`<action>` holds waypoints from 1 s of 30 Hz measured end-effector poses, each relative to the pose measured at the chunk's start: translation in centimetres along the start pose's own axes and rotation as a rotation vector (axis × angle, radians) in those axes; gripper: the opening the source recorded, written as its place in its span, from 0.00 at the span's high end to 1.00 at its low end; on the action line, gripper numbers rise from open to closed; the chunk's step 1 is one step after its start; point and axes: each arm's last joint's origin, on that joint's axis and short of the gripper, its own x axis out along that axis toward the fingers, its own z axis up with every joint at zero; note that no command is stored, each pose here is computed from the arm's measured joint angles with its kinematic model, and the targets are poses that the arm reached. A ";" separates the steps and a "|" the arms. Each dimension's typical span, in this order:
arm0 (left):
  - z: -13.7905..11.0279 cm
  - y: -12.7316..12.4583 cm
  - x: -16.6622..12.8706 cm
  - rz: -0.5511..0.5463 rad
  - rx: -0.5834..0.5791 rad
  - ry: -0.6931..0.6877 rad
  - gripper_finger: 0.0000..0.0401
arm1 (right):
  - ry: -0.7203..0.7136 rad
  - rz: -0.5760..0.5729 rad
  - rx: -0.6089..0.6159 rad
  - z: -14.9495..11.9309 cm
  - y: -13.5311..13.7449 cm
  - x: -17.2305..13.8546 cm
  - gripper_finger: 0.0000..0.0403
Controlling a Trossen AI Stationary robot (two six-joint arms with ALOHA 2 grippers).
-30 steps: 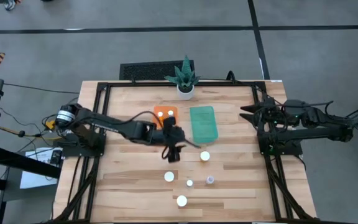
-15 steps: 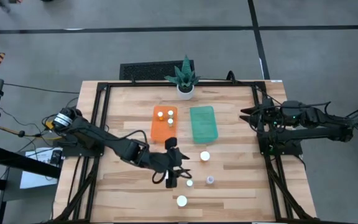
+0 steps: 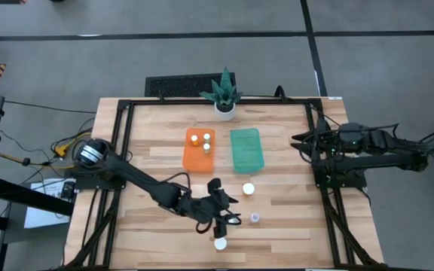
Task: Pick and place medicine bottles into bin by pill shape (circle, oval)
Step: Put the blue pill bottle into the orange bin
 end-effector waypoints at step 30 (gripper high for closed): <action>-4.1 -0.8 2.0 -0.076 0.146 0.190 0.50 | 0.028 -0.007 -0.012 -0.3 -0.1 0.0 0.57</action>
